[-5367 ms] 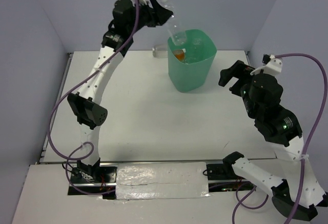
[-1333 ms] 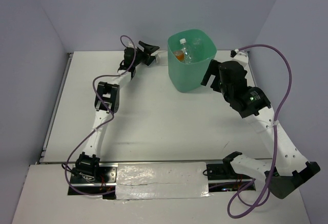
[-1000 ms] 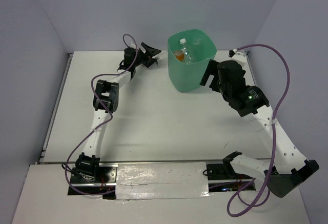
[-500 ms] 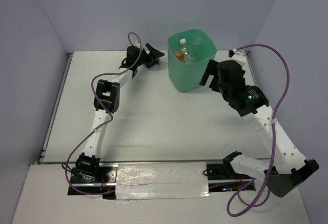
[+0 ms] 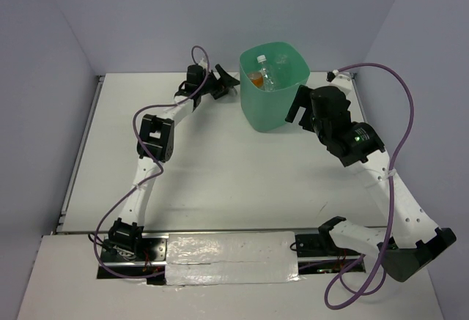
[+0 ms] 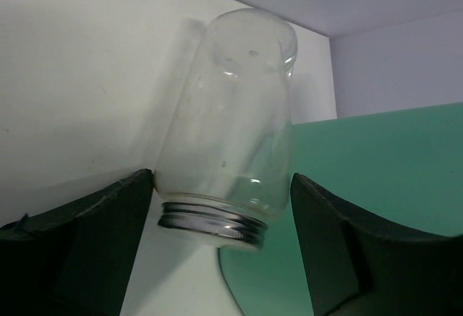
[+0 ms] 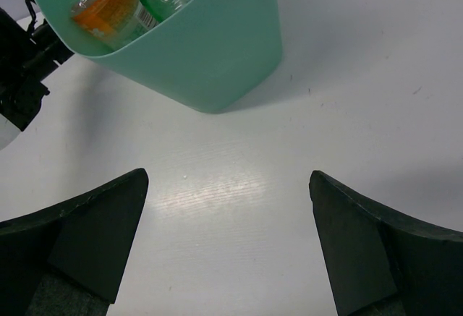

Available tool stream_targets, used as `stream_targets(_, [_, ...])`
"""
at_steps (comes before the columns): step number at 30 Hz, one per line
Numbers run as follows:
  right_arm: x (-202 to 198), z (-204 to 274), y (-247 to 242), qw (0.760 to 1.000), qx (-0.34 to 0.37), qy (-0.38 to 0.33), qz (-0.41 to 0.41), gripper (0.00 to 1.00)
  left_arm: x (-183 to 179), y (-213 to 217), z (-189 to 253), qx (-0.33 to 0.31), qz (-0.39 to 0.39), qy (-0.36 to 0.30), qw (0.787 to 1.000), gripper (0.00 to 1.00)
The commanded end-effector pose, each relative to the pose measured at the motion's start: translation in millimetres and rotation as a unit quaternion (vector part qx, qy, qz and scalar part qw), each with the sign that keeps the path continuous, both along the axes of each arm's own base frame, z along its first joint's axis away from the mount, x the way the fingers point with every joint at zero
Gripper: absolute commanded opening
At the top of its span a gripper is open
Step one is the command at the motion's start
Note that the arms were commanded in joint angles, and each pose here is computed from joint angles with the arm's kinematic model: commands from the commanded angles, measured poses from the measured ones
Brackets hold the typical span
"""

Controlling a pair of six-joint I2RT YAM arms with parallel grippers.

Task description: Put the plastic bottles in the bin

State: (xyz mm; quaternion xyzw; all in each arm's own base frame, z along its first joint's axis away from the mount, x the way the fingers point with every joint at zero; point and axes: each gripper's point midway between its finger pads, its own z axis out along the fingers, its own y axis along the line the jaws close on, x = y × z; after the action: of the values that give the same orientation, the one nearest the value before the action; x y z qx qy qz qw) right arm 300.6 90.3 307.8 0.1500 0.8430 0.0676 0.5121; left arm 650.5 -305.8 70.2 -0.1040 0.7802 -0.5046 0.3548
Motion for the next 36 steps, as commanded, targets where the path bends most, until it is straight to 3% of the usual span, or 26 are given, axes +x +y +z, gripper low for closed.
stream_targets(1, [5.5, 18.7, 4.8, 0.999, 0.019, -0.03, 0.001, 1.0, -10.5, -2.2, -16.8, 0.022, -0.013, 0.025, 0.999, 0.89])
stream_targets(11, [6.0, 15.7, 5.1, 0.999, 0.019, -0.027, 0.0, 1.0, -15.9, -3.6, 9.0, 0.008, -0.025, -0.005, 1.0, 0.55])
stream_targets(14, [6.2, 15.2, 5.6, 0.999, 0.02, -0.026, 0.0, 1.0, -23.0, -0.2, 49.5, 0.005, -0.03, -0.044, 0.999, 0.44])
stream_targets(17, [5.5, 15.1, 6.7, 0.999, 0.022, -0.027, 0.003, 1.0, -28.0, 7.2, 61.2, 0.02, -0.026, -0.06, 0.998, 0.33])
stream_targets(18, [5.3, 15.9, 6.3, 0.999, 0.022, -0.029, 0.002, 1.0, -30.0, 10.3, 79.0, 0.021, -0.024, -0.073, 0.997, 0.25])
stream_targets(20, [5.2, 15.0, 6.3, 0.999, 0.023, -0.027, 0.002, 1.0, -33.2, 16.8, 104.2, 0.021, -0.027, -0.09, 0.995, 0.17])
stream_targets(24, [3.0, 18.1, 7.8, 0.999, 0.028, -0.031, 0.006, 1.0, -34.7, 40.3, 140.7, 0.023, 0.002, -0.105, 0.994, 0.14])
stream_targets(29, [-0.9, 25.4, 7.7, 0.998, 0.037, -0.04, 0.009, 1.0, -34.3, 88.7, 193.5, 0.076, 0.083, -0.136, 0.984, 0.12])
stream_targets(36, [-9.1, 33.8, 7.7, 0.997, 0.058, -0.056, 0.014, 1.0, -55.9, 115.7, 266.2, 0.145, 0.125, -0.188, 0.963, 0.12])
